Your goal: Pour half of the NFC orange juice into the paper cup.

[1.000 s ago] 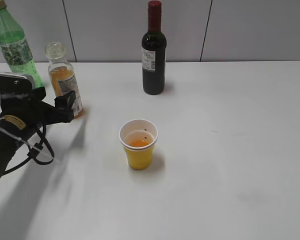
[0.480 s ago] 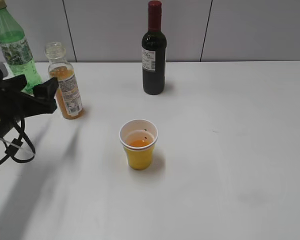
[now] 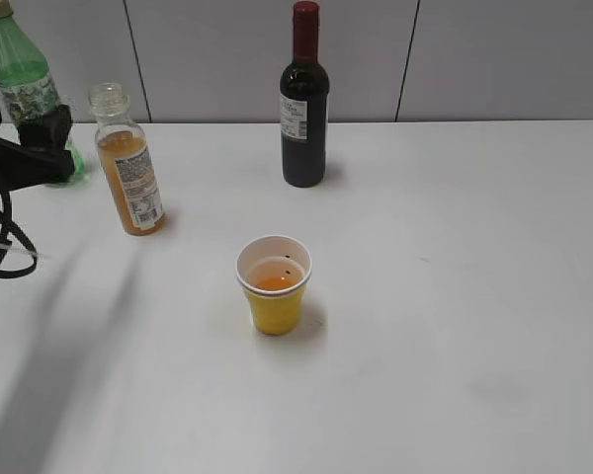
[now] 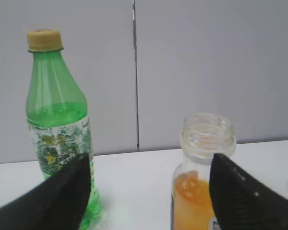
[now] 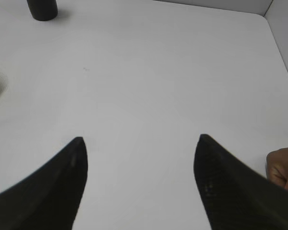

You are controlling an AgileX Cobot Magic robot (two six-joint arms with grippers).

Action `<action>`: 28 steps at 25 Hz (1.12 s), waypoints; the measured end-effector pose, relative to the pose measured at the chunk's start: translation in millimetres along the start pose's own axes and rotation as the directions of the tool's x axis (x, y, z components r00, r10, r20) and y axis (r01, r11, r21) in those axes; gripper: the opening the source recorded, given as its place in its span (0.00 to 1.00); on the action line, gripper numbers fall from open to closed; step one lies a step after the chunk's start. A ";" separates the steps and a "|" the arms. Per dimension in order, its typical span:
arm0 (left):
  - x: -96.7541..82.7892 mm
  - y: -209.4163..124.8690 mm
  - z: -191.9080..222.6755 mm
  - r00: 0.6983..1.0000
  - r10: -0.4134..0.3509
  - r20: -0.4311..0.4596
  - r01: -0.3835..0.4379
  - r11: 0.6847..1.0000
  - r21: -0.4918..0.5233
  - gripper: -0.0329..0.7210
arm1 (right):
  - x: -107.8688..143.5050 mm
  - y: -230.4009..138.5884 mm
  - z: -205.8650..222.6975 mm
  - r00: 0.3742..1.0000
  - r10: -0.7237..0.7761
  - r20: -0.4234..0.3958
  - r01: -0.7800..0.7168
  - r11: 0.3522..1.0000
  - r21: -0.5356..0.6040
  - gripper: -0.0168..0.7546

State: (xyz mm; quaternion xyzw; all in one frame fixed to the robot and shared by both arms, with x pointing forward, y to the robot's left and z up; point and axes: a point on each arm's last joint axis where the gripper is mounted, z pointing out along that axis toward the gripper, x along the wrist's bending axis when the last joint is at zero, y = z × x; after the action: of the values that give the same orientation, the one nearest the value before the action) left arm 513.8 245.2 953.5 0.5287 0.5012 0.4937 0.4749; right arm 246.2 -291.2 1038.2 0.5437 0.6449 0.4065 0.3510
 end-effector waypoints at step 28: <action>6.6 68.6 -52.7 0.992 0.024 0.121 -0.037 0.994 0.105 0.81 | 0.0 0.0 0.0 1.000 0.000 0.000 0.000 1.000 0.000 0.71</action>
State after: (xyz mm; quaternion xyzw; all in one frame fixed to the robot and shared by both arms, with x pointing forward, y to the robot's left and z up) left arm 465.5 249.0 1025.5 0.5893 0.4895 0.4410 0.4675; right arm 246.2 -291.2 1038.2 0.5437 0.6449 0.4065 0.3510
